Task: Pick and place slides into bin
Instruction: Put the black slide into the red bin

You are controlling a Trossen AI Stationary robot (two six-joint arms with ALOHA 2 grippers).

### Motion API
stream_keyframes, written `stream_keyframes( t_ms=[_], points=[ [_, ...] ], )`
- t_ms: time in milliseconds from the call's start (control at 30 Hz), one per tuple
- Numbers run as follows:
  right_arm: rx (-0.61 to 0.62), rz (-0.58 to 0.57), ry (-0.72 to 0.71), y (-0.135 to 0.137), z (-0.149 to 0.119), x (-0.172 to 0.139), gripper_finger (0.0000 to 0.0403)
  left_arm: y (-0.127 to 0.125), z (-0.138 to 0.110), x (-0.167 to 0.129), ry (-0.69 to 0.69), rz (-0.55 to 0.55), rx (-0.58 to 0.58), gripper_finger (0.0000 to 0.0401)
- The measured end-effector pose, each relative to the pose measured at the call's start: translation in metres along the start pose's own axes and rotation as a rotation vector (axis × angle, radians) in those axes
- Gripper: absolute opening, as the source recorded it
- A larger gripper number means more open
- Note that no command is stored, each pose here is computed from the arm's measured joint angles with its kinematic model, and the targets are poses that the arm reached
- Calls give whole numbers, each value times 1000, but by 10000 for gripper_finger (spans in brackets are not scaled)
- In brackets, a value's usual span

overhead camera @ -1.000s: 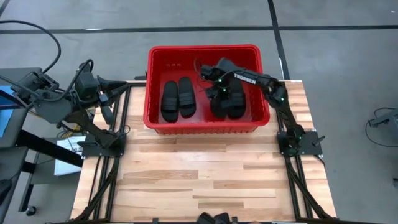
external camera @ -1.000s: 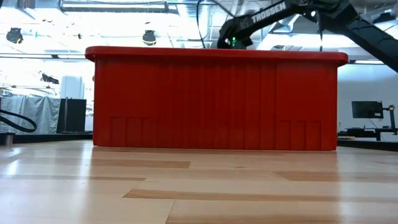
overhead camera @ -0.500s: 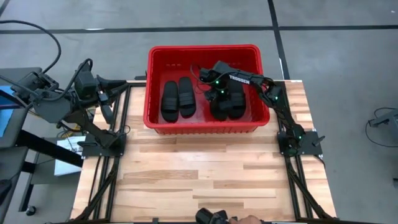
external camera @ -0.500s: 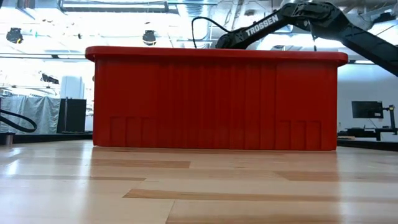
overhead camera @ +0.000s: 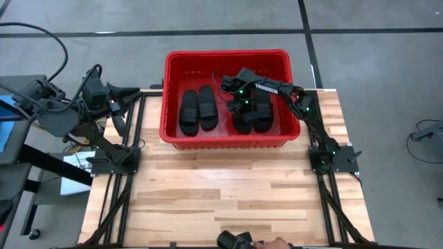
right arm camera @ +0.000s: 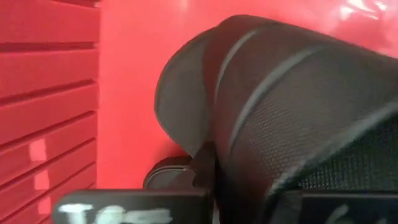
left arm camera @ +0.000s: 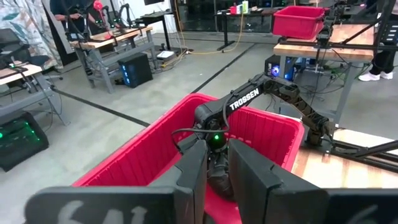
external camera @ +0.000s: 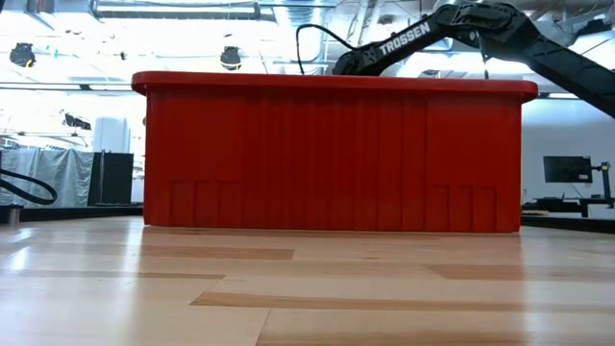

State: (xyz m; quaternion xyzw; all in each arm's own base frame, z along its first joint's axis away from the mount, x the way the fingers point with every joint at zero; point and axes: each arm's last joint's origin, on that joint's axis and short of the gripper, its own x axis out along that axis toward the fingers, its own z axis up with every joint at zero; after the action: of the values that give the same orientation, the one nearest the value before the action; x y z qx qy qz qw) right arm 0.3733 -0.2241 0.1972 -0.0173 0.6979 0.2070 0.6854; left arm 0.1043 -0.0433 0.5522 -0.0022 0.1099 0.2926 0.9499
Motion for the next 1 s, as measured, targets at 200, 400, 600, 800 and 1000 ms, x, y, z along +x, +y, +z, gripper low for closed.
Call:
stream_keyframes(
  t_ms=[200, 400, 600, 800, 1000],
  points=[
    [25, -48, 24, -1, 3, 1, 39, 0, 0, 0, 0, 1, 5, 59],
    [50, -59, 32, 0, 4, 1, 43, 0, 0, 0, 0, 1, 9, 59],
    [104, -60, 25, -2, 2, 0, 43, 0, 0, 0, 3, -4, 10, 59],
    [137, -62, 22, -3, 1, 0, 50, 0, 0, 0, 4, -6, 11, 59],
    [154, -64, 19, -3, 1, 0, 70, 0, 0, 0, 10, -16, 11, 59]
  ],
)
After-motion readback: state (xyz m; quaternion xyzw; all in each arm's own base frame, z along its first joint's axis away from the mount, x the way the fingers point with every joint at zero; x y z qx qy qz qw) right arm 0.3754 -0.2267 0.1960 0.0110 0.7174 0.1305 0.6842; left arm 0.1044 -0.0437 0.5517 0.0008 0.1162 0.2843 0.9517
